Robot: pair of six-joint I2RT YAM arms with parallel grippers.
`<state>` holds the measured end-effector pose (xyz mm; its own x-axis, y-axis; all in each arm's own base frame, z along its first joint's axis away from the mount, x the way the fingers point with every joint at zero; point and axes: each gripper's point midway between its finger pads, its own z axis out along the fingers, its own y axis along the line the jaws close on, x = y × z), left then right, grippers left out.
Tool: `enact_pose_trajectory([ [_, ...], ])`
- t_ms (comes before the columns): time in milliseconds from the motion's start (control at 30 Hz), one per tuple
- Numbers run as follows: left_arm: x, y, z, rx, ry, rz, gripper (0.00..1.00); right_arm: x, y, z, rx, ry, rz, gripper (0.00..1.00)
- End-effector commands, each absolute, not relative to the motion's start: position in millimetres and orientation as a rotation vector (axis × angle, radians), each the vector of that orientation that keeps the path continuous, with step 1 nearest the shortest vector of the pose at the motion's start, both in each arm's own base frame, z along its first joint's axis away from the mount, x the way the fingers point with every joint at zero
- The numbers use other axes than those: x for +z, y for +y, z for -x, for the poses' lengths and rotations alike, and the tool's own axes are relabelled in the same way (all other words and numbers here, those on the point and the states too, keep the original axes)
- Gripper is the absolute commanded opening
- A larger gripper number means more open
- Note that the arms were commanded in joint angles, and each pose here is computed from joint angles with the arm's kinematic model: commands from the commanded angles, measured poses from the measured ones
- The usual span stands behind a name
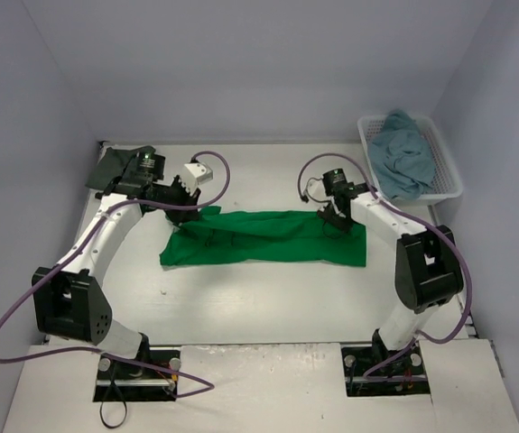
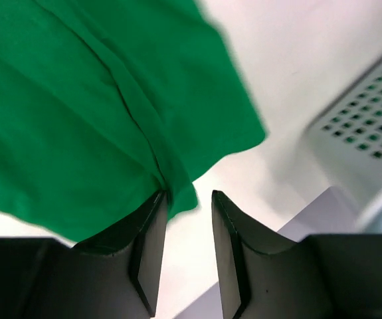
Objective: Fold and stack the t-shirts
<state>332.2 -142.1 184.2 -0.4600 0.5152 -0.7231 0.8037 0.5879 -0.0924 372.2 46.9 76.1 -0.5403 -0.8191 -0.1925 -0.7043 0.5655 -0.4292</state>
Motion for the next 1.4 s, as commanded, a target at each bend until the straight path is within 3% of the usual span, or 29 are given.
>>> enact_pose_trajectory([
  [0, 201.4, -141.7, -323.0, -0.575, 2.102, -1.088, 0.00, 74.9, 28.1, -352.6, -0.577, 2.477, 1.308, 0.31],
  [833, 147.0, -122.3, -286.7, -0.557, 2.250, -1.214, 0.00, 72.8, 21.5, -322.9, -0.508, 2.493, 1.326, 0.28],
  [900, 139.0, -120.3, -283.6, -0.559, 2.273, -1.220, 0.00, 78.6, 23.6, -322.8, -0.494, 2.478, 1.304, 0.32],
  [1133, 123.1, -113.9, -301.1, -0.463, 2.316, -1.147, 0.00, 85.1, 33.1, -309.5, -0.412, 2.460, 1.253, 0.32],
  [1367, 123.2, -111.4, -337.0, -0.344, 2.308, -1.027, 0.00, 94.0, 39.6, -308.6, -0.362, 2.430, 1.225, 0.22],
])
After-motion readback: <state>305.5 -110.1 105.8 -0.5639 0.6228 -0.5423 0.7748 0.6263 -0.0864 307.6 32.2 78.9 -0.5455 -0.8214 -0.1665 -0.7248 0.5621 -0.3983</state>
